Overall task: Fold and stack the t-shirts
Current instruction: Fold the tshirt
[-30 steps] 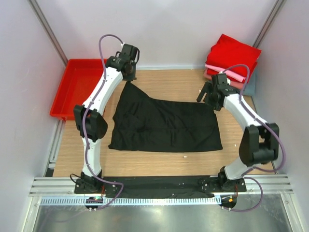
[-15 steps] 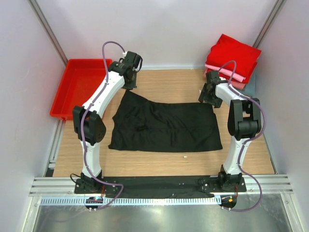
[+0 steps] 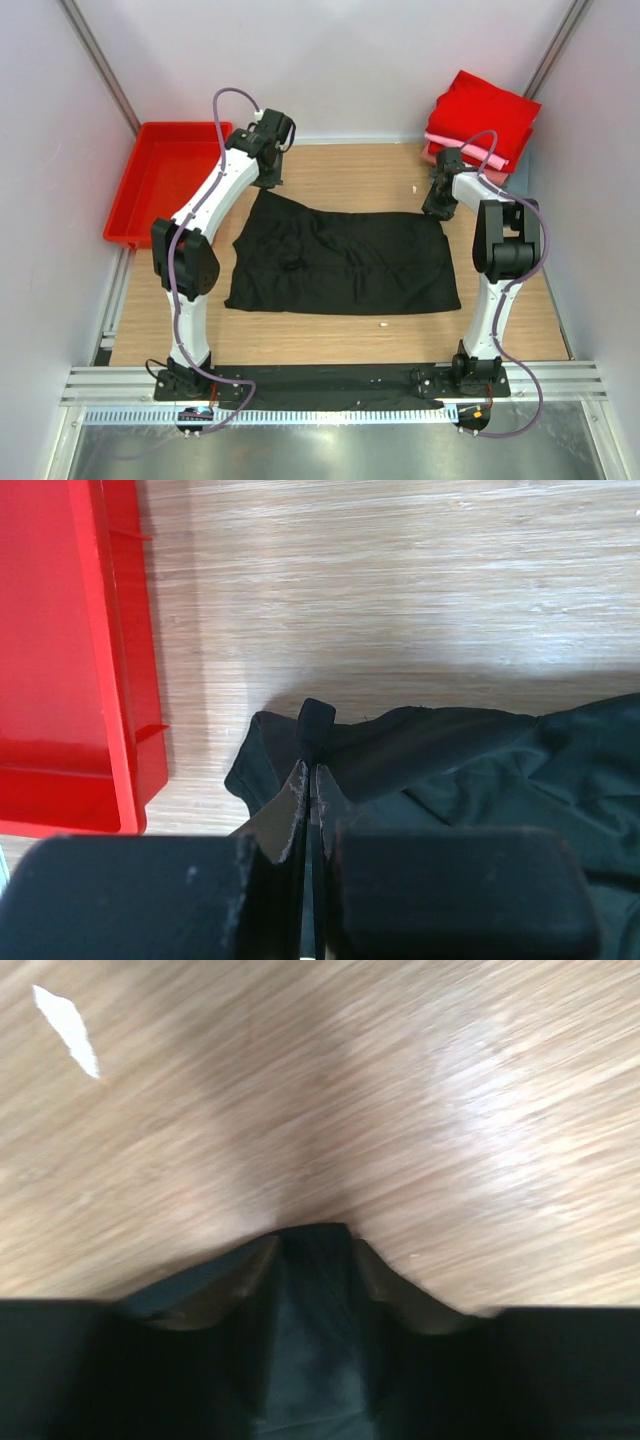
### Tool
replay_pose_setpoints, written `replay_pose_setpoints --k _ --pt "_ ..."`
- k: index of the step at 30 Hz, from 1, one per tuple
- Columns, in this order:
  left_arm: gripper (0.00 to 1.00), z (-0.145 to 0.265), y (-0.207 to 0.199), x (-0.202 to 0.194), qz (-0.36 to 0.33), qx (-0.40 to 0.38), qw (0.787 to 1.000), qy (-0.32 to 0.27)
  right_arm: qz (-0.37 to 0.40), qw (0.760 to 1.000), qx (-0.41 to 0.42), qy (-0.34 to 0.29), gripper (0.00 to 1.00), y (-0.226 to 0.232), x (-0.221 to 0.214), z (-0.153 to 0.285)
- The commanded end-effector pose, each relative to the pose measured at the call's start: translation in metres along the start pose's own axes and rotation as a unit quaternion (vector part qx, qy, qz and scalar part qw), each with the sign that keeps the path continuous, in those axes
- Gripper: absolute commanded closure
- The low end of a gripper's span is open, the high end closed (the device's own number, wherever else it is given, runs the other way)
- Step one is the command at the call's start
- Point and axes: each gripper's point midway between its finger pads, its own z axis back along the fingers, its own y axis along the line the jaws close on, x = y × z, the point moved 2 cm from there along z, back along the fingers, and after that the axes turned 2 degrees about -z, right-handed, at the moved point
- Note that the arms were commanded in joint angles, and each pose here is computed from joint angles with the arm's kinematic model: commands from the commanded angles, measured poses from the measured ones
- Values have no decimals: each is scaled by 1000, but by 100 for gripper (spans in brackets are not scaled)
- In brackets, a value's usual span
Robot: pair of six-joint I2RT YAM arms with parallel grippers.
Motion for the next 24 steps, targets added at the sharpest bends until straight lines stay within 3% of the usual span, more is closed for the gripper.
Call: replay_pose_setpoints --k 1,6,14,20,24 --pt "100 4 5 6 2 11 1000 -14 -12 999 42 4 65 17 -2 -5" --pt "100 3 7 7 6 12 1000 -15 -12 998 54 4 99 19 -5 -5" --pt "100 19 12 18 7 20 999 -37 -11 995 61 -77 99 23 46 50" --pt "100 24 10 -4 -4 31 999 -10 -17 990 87 -114 99 15 44 91" --pt "100 40 15 -18 17 25 999 -20 -16 991 83 -108 99 5 27 96"
